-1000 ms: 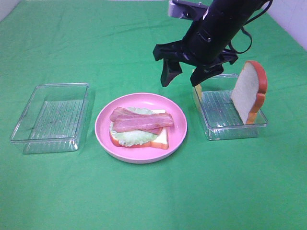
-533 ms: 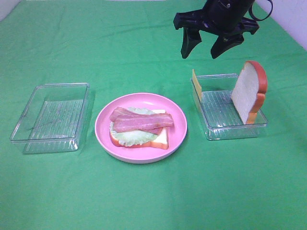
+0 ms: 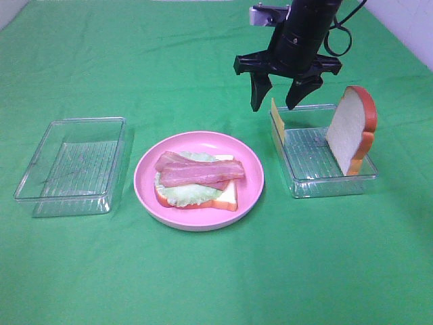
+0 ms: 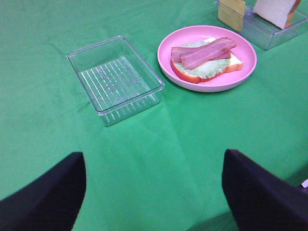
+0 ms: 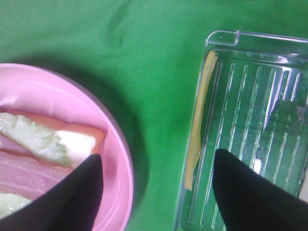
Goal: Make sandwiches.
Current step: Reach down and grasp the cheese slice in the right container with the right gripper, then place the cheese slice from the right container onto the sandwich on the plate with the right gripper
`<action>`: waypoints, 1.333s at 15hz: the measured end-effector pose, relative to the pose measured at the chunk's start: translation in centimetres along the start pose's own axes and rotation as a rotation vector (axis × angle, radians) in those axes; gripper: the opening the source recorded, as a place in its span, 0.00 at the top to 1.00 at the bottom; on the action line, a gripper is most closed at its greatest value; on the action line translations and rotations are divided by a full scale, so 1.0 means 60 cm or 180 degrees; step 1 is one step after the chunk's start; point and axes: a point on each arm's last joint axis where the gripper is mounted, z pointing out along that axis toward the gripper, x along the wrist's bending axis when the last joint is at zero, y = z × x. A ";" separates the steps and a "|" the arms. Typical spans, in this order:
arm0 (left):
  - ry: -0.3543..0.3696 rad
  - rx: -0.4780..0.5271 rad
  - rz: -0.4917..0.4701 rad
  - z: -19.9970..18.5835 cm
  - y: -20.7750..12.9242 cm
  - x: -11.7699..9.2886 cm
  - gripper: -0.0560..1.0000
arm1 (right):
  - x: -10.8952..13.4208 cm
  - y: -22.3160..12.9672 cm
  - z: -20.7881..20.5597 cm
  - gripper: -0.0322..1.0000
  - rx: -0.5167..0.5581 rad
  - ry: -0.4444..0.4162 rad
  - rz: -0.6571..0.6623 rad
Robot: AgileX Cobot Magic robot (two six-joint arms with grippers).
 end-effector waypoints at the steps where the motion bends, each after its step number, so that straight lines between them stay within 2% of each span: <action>1: 0.0000 0.0000 0.0000 0.000 0.000 0.000 0.25 | -0.001 0.000 0.004 0.38 0.0016 -0.0002 0.0002; 6: 0.0000 0.0000 0.0000 0.000 0.000 0.000 0.25 | -0.011 0.001 0.042 0.51 0.0155 -0.0126 -0.0006; 8: 0.0000 0.0000 0.0000 0.000 0.000 0.000 0.25 | -0.014 0.002 0.043 0.68 0.0154 -0.0197 -0.0029; 9: 0.0000 0.0000 0.0000 0.000 0.000 0.000 0.25 | -0.016 0.001 0.043 0.80 0.0165 -0.0242 -0.0047; 11: 0.0000 0.0000 0.0000 0.000 0.000 0.000 0.25 | -0.017 -0.001 0.043 0.95 0.0202 -0.0258 -0.0051; 14: 0.0000 0.0000 0.0000 0.000 0.000 0.000 0.25 | -0.015 0.001 0.032 0.97 0.0174 -0.0256 -0.0054; 16: 0.0000 0.0000 0.0000 0.000 0.000 0.000 0.25 | -0.011 0.000 0.000 0.97 0.0049 -0.0235 -0.0072; 17: 0.0000 0.0000 0.0000 0.000 0.000 0.000 0.25 | -0.001 -0.006 -0.049 0.97 -0.0082 -0.0136 -0.0103; 18: 0.0000 0.0000 0.0000 0.000 0.000 0.000 0.25 | 0.002 -0.009 -0.061 0.97 -0.0105 -0.0089 -0.0124; 20: 0.0000 0.0000 0.0000 0.000 0.000 0.000 0.25 | 0.023 -0.020 -0.096 0.97 -0.0121 0.0276 -0.0269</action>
